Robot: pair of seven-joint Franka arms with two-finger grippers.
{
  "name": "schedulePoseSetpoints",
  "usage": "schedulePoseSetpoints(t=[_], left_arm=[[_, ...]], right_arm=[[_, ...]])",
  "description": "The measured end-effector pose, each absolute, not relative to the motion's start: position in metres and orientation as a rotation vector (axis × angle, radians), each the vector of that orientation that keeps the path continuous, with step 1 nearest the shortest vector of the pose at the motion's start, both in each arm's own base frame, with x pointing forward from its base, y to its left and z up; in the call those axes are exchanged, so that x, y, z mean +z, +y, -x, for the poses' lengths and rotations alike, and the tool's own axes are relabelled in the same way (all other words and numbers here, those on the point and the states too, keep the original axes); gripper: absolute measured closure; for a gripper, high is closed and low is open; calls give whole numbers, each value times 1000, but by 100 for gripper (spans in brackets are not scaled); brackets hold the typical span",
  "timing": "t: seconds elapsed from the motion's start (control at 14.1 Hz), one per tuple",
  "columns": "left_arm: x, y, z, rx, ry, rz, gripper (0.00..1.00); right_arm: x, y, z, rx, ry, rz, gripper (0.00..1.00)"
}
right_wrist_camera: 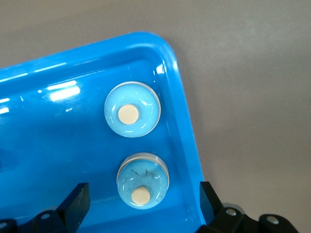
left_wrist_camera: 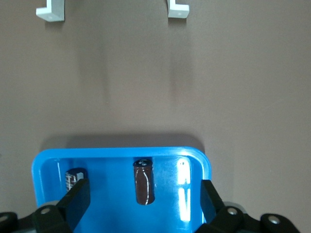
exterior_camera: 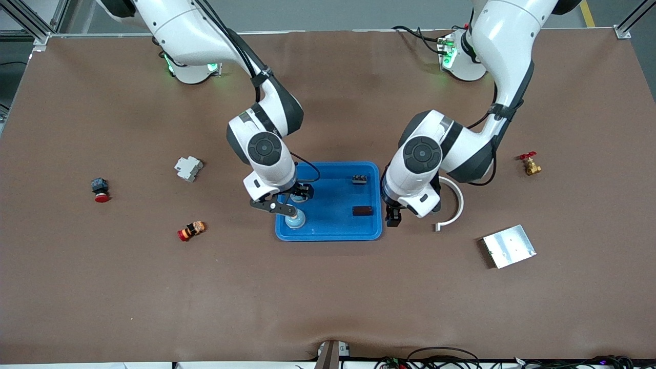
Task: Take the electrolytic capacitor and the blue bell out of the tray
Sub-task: 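Grasp a blue button with the right gripper while the left grasps a capacitor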
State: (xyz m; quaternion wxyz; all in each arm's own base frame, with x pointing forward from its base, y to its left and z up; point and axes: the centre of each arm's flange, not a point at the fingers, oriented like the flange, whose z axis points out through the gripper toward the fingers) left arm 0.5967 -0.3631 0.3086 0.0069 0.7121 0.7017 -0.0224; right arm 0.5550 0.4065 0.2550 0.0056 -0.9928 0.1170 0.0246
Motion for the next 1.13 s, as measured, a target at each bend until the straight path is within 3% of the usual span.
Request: schedulePoseSetpoints(t=[1.13], left_arm=[[227, -425, -596, 45, 2342, -2158, 0]], right_arm=[[199, 425, -542, 73, 332, 3109, 0]])
